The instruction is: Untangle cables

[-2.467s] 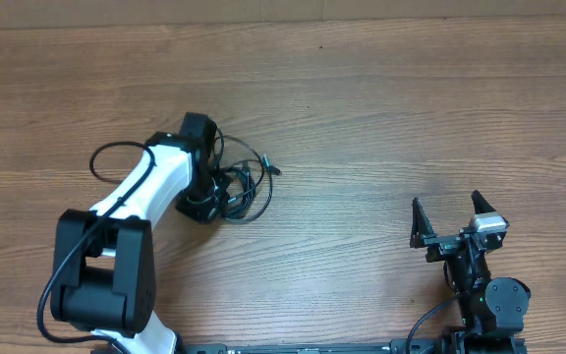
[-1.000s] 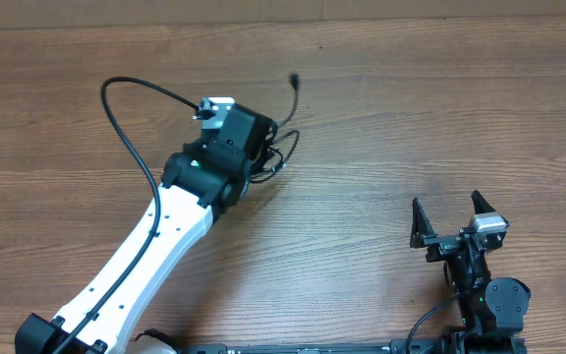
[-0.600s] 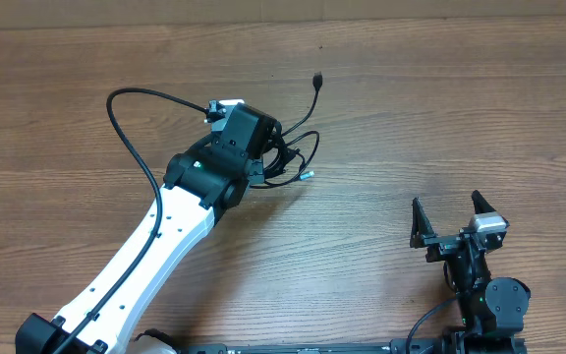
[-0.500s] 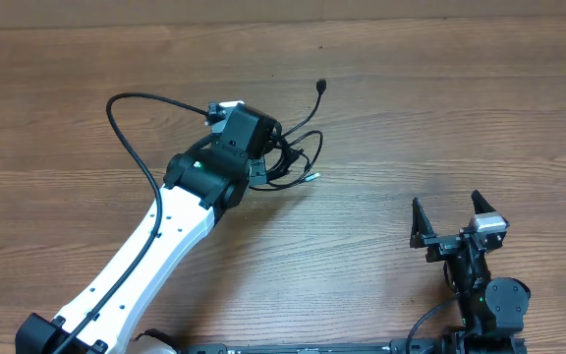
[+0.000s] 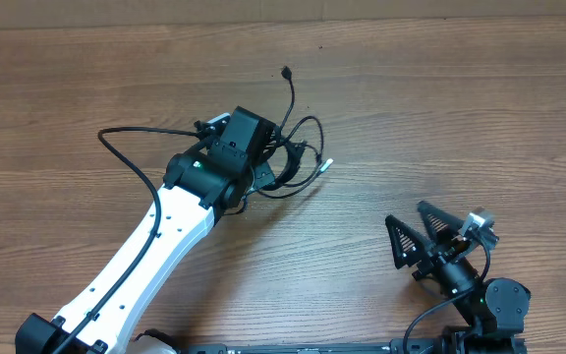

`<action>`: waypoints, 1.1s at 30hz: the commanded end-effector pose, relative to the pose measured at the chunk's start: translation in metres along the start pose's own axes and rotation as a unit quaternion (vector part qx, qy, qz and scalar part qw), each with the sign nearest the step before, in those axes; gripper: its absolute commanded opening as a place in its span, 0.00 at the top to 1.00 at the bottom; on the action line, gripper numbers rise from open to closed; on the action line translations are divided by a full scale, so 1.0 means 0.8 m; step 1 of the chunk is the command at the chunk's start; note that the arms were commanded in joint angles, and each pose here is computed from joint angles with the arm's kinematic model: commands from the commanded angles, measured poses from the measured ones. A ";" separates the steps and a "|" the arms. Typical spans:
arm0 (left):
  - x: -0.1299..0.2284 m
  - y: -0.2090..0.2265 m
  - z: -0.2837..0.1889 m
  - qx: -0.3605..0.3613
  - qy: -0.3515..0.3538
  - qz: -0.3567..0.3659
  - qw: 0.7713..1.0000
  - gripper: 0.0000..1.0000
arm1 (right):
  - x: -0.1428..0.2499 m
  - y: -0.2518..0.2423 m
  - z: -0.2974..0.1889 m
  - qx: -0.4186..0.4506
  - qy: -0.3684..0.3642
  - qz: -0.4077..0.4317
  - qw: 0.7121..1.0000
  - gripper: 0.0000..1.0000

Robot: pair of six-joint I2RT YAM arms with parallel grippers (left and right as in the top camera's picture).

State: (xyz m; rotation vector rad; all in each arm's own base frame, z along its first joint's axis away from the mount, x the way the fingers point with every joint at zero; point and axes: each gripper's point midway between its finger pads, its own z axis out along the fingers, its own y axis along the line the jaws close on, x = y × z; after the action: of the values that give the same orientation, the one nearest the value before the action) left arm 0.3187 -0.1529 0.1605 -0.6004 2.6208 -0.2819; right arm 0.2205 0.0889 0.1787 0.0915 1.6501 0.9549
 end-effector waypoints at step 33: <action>0.133 -0.165 -0.070 0.252 0.089 0.198 0.943 0.96 | 0.060 -0.041 0.010 0.068 0.094 0.267 0.957 0.00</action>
State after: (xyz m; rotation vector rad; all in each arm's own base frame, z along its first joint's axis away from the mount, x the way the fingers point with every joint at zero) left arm 0.2647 -0.2987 0.1895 0.0471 2.6236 -0.7589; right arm 0.2224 0.1003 0.1340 0.6174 1.8765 1.3666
